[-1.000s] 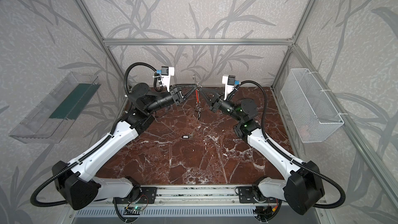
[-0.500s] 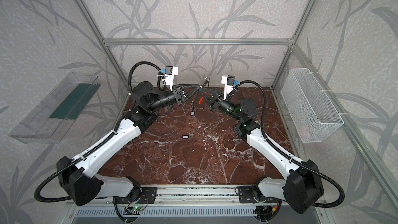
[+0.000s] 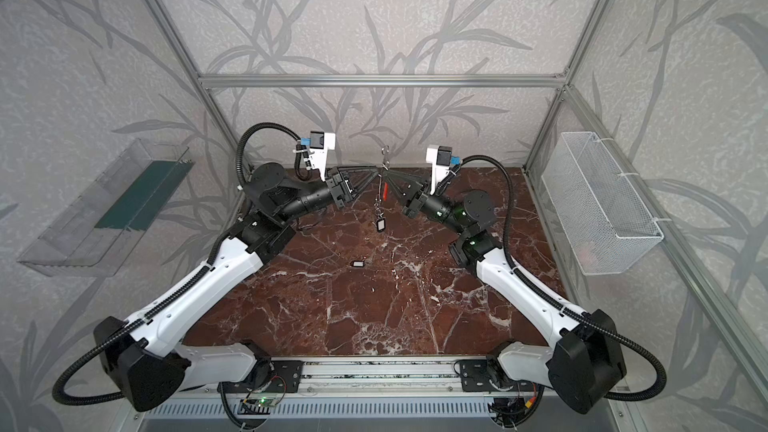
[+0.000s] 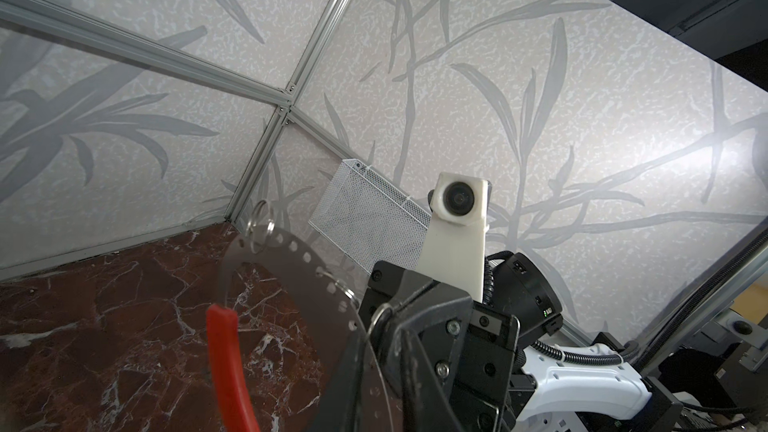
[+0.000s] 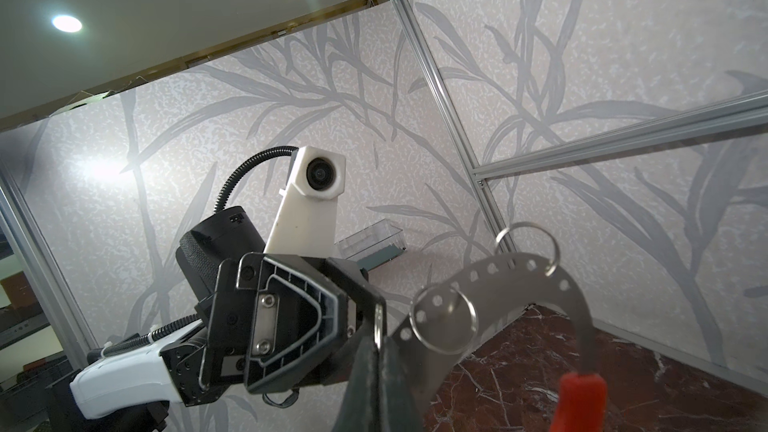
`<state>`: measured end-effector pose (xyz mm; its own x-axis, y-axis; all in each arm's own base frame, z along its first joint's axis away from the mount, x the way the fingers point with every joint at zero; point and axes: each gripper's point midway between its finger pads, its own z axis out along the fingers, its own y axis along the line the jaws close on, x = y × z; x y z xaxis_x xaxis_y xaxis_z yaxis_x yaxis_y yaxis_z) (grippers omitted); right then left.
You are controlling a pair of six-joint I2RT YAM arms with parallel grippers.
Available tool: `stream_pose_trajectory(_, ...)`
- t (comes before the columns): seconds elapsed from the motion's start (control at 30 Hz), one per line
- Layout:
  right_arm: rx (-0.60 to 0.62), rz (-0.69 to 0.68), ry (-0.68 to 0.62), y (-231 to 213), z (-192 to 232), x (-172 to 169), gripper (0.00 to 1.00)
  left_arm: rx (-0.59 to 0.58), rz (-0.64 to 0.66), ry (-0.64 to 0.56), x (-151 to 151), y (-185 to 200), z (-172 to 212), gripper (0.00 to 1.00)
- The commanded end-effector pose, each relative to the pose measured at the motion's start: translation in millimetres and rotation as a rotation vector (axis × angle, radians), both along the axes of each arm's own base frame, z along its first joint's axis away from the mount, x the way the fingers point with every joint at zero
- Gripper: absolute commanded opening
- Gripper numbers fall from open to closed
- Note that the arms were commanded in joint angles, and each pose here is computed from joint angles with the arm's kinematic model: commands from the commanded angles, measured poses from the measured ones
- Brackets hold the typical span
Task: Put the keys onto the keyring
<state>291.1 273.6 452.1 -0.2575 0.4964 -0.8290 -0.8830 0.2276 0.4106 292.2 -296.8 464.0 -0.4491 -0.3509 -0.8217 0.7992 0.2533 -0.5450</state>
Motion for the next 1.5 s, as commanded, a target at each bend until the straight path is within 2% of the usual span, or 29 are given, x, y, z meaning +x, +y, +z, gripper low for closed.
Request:
stream_pose_trajectory(0.0,0.034,-0.010,-0.046,-7.3,16.4,-8.9,0.00,-0.026,-0.027,-0.028,-8.6,2.5,10.0,0.19)
stream_pose_trajectory(0.33,0.032,0.008,-0.041,-6.0,15.7,-12.4,0.00,-0.043,-0.077,-0.009,-10.1,-5.0,9.6,0.18)
stream_pose_trajectory(0.53,0.034,0.015,-0.039,-5.4,15.8,-13.4,0.00,-0.042,-0.105,-0.001,-12.5,-9.2,10.0,0.10)
stream_pose_trajectory(0.83,0.016,0.033,-0.039,0.4,12.5,-16.1,0.00,-0.046,-0.115,-0.009,-15.1,-10.3,12.8,0.09)
stream_pose_trajectory(0.93,0.011,0.036,-0.038,1.3,11.2,-16.1,0.00,-0.048,-0.111,-0.014,-15.6,-9.4,14.3,0.00)
stream_pose_trajectory(1.13,-0.021,0.025,-0.022,2.4,4.5,-13.7,0.00,0.000,-0.113,0.012,-13.6,-12.2,9.8,0.00)
stream_pose_trajectory(1.17,-0.031,0.014,-0.014,2.0,2.1,-12.5,0.01,0.016,-0.112,0.019,-13.0,-12.9,7.2,0.00)
stream_pose_trajectory(1.23,-0.057,-0.007,0.010,0.6,-3.7,-10.2,0.14,0.047,-0.089,0.019,-10.8,-11.1,1.6,0.00)
stream_pose_trajectory(1.3,-0.080,-0.023,0.031,-2.8,-8.2,-8.8,0.22,0.083,-0.069,0.010,-10.8,-8.2,-3.0,0.00)
stream_pose_trajectory(1.4,-0.110,-0.036,0.074,-10.6,-15.3,-5.9,0.29,0.153,-0.058,-0.002,-12.1,-6.3,-12.8,0.00)
stream_pose_trajectory(1.47,-0.148,-0.051,0.087,-18.5,-21.3,-3.7,0.29,0.213,-0.056,-0.014,-14.3,-4.1,-19.7,0.00)
